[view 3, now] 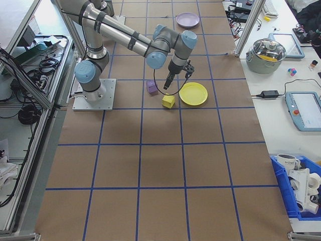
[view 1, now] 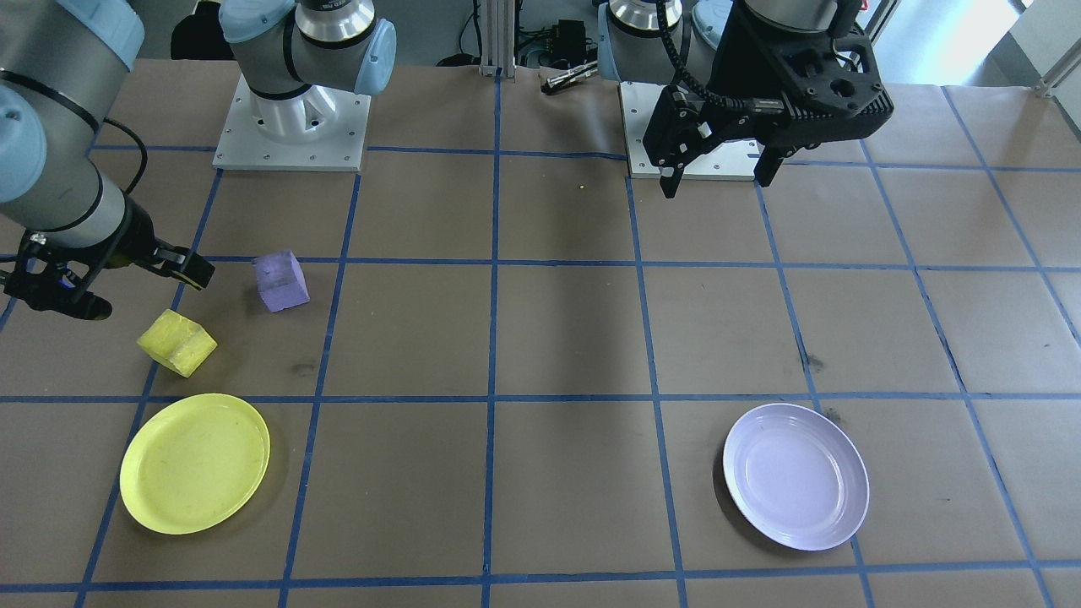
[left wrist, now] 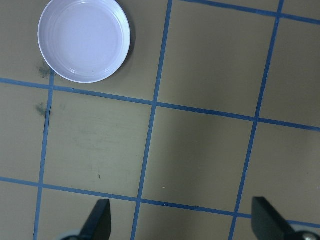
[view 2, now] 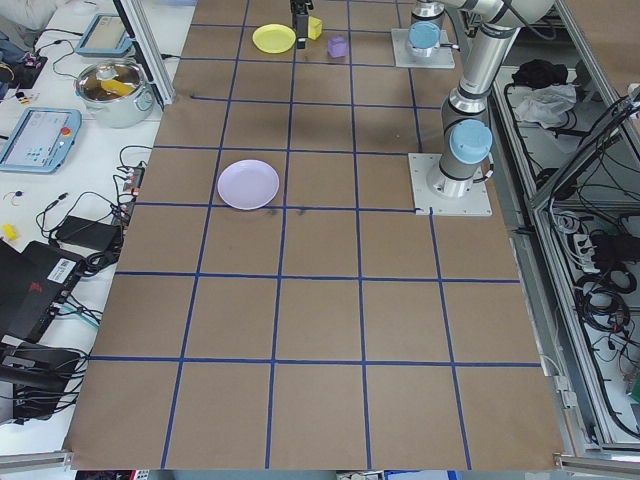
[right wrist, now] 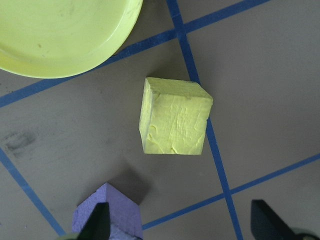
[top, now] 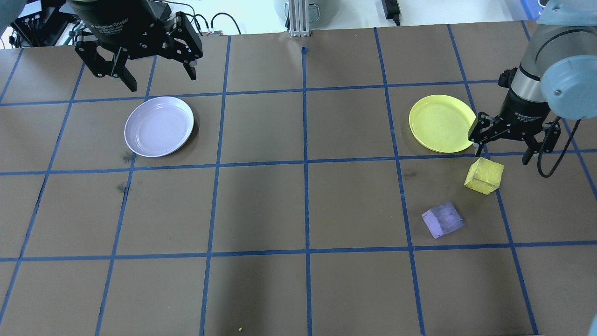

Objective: Sort blocks by color into plates

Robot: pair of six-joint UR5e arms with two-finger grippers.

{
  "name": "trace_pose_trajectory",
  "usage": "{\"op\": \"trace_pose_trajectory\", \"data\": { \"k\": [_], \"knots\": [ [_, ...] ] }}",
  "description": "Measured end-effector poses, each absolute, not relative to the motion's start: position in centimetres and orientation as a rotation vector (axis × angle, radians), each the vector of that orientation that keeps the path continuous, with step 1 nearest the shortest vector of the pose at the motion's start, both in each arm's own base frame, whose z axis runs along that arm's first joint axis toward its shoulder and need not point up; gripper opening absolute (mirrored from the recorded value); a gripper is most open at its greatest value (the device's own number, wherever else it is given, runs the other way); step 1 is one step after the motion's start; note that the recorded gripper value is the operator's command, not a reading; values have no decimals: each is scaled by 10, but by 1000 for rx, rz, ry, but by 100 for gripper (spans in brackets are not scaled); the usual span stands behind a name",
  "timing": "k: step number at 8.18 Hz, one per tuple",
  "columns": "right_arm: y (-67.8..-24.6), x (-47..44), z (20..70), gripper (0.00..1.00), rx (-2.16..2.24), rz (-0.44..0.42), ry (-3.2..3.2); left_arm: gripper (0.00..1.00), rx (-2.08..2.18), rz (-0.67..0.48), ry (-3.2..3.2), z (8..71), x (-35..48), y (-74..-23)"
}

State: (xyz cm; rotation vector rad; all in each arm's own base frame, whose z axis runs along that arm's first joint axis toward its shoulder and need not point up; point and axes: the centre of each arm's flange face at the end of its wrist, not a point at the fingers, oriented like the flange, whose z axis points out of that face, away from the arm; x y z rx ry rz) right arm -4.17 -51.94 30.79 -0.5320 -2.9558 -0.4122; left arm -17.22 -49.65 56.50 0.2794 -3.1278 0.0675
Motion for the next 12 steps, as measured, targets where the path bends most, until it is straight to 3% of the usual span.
{"op": "trace_pose_trajectory", "data": {
  "k": [12],
  "knots": [
    [-541, -81, 217, 100, -564, -599, -2970, 100, 280, 53, -3131, 561, -172, -493]
  ]
}}
